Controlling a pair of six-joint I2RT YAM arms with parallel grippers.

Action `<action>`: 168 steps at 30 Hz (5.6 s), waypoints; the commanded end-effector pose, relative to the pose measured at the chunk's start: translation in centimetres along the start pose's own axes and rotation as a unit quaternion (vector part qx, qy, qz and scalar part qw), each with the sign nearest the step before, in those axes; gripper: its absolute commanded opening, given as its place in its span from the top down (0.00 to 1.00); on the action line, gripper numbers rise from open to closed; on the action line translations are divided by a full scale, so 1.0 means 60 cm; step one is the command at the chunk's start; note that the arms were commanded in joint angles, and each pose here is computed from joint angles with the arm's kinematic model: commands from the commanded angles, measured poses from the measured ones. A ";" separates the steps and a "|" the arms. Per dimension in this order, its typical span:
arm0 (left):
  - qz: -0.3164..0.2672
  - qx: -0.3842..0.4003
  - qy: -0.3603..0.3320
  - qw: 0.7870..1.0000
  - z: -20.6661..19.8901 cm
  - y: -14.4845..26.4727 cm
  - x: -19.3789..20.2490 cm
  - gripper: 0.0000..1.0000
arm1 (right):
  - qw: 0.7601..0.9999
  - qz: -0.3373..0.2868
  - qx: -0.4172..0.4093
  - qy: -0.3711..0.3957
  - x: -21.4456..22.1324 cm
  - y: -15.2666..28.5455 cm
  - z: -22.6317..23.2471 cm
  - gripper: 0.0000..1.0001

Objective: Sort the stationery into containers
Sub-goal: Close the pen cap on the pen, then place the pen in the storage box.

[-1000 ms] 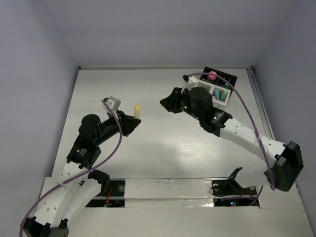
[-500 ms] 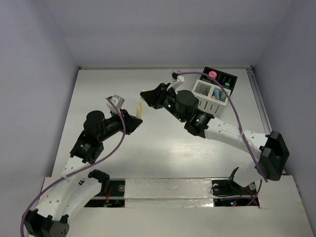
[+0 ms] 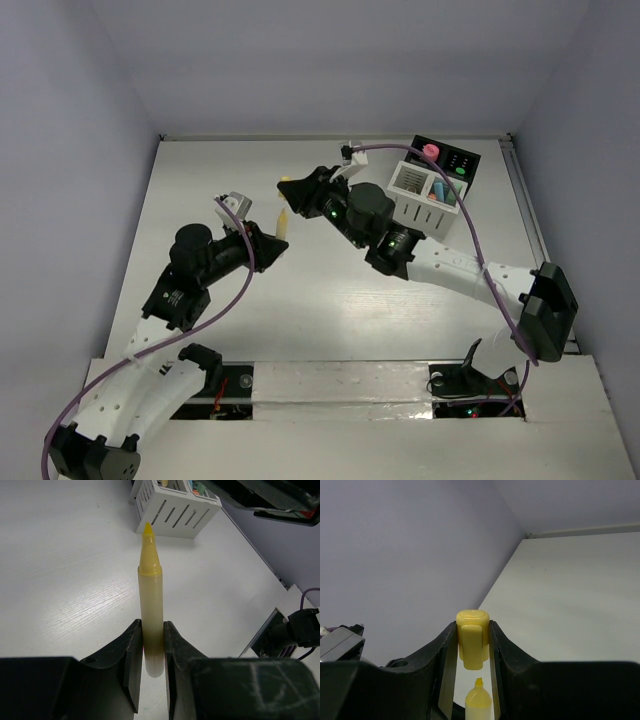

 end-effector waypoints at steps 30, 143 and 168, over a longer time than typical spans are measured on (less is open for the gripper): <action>-0.066 -0.018 -0.026 0.997 -0.006 0.017 -0.046 1.00 | 1.000 -0.001 0.008 0.017 0.034 0.016 0.042 0.88; -0.078 0.081 -0.003 0.994 -0.050 0.020 -0.074 1.00 | 0.982 0.128 -0.131 0.037 0.031 0.314 0.055 0.14; -0.004 0.283 0.028 0.959 -0.139 0.060 -0.025 1.00 | 0.970 0.092 -0.191 0.115 -0.026 0.171 0.096 0.20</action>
Point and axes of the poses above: each gripper's point midway between its finger pads, its own y axis back along the fingers, its own z axis along the line the jaws close on, x = y × z, the point moved 3 cm from there along y, back along the fingers, and after that the axes turned 9 degrees about y, right-handed, at the moved point
